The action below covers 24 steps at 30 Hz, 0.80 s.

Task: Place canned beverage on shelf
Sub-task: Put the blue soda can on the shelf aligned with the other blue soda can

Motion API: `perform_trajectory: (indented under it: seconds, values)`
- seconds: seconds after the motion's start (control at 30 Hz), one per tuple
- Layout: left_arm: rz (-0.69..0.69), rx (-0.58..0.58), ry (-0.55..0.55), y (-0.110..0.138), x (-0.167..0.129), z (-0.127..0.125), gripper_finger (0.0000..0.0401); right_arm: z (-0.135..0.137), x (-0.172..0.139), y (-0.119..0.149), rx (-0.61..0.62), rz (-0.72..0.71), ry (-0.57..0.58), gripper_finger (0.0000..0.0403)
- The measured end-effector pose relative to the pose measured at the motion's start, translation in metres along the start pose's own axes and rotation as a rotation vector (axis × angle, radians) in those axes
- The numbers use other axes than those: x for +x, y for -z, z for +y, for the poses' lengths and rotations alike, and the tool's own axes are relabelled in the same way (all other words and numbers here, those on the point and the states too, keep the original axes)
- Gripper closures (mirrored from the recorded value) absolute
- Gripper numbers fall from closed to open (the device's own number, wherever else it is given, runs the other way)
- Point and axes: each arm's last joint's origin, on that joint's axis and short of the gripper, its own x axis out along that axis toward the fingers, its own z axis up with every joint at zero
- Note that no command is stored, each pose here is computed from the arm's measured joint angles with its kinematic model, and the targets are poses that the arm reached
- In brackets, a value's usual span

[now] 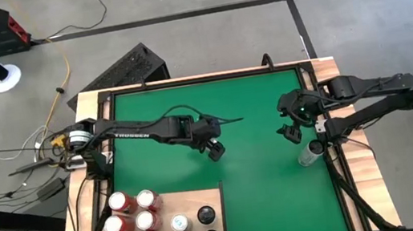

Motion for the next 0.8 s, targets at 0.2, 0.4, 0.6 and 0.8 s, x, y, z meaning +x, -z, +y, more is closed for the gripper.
perform_trajectory:
  seconds: [0.2, 0.4, 0.6, 0.8]
  values:
    - [0.031, -0.007, 0.015, 0.002, 0.000, -0.001, 0.0059, 0.000, 0.000, 0.000, 0.000, 0.001, 0.000, 0.0055]
    - [0.076, 0.017, 0.079, 0.004, -0.001, -0.003, 0.0175, 0.000, 0.000, 0.000, 0.008, 0.000, -0.001, 0.0055]
    - [0.083, 0.089, 0.095, 0.000, -0.009, -0.004, 0.0180, 0.000, 0.000, 0.000, 0.011, -0.001, -0.002, 0.0055]
    - [0.088, 0.206, 0.108, -0.014, -0.048, -0.007, 0.0180, 0.001, 0.000, -0.001, 0.079, -0.011, -0.006, 0.0055]
